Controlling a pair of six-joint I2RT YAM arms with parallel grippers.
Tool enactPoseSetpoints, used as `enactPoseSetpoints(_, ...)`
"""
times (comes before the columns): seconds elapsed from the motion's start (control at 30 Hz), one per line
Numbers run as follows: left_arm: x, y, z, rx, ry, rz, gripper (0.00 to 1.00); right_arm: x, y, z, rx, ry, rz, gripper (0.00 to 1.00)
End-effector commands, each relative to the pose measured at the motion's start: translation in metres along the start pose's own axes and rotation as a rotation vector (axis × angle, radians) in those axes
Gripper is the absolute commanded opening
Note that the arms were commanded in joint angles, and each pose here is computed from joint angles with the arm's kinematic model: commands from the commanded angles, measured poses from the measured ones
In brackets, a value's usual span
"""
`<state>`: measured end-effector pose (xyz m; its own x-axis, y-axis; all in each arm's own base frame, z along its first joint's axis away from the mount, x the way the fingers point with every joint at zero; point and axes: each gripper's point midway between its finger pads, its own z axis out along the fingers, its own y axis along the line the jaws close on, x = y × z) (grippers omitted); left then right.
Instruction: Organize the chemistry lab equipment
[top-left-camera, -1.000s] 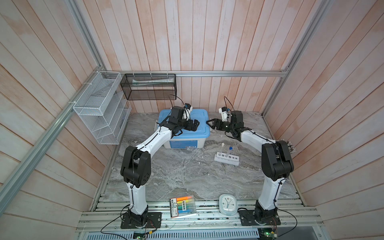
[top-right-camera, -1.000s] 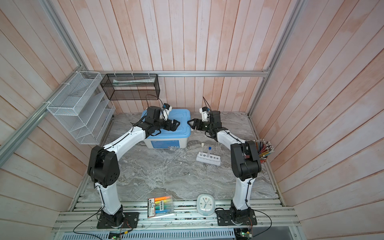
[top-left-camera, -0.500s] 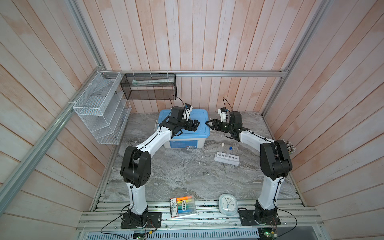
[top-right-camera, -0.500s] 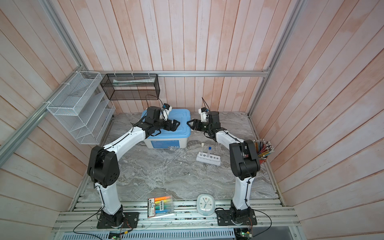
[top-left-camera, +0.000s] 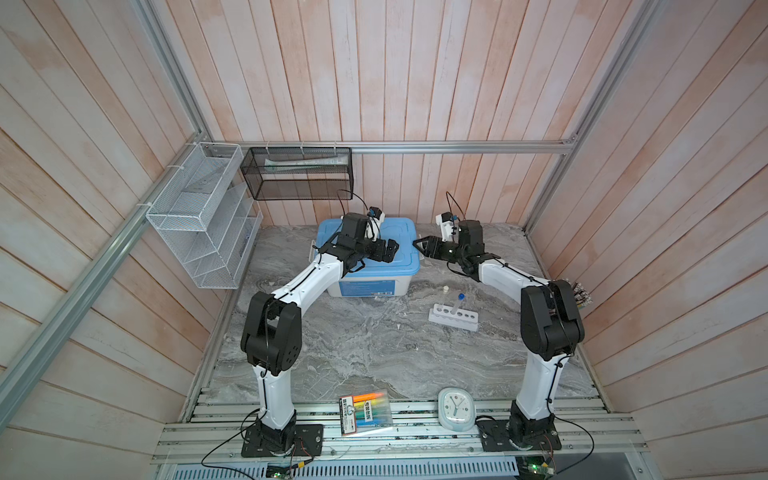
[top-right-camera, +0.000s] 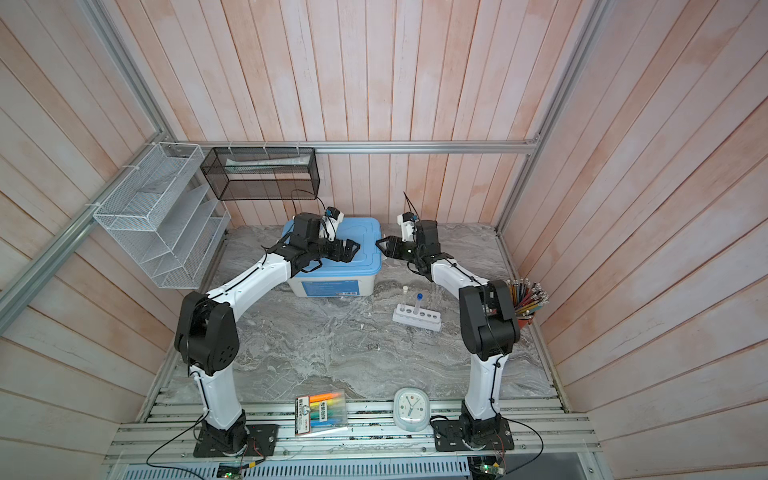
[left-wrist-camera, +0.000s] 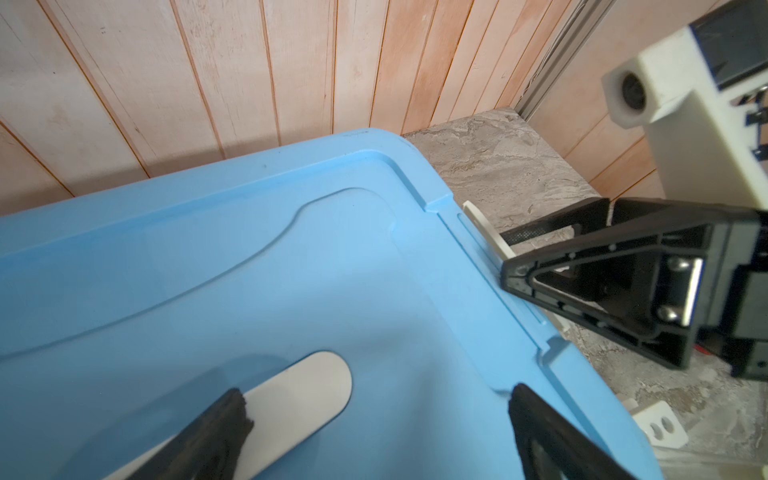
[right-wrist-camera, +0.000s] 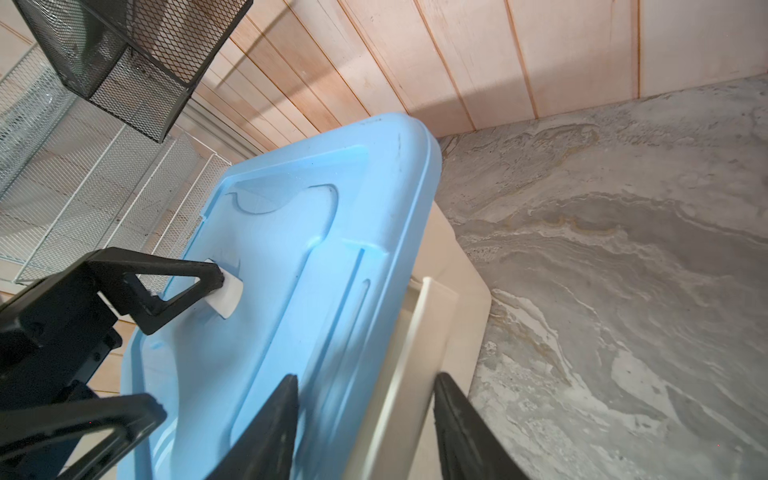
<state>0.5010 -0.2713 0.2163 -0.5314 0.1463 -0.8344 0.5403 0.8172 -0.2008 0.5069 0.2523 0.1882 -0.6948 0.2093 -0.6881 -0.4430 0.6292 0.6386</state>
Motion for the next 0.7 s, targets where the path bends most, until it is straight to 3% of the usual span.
enactPoseSetpoints(0.0,0.025,-0.002,0.004,0.017,0.072,-0.030,1.00,-0.001,0.009,0.001,0.011,0.009,-0.019,0.49)
enactPoseSetpoints(0.3,0.027,-0.002,0.005,0.021,0.076,-0.031,1.00,-0.008,0.013,0.001,0.038,0.009,-0.042,0.39)
enactPoseSetpoints(0.67,0.027,0.000,0.002,0.010,0.073,-0.026,1.00,-0.017,0.020,-0.004,0.062,-0.006,-0.073,0.37)
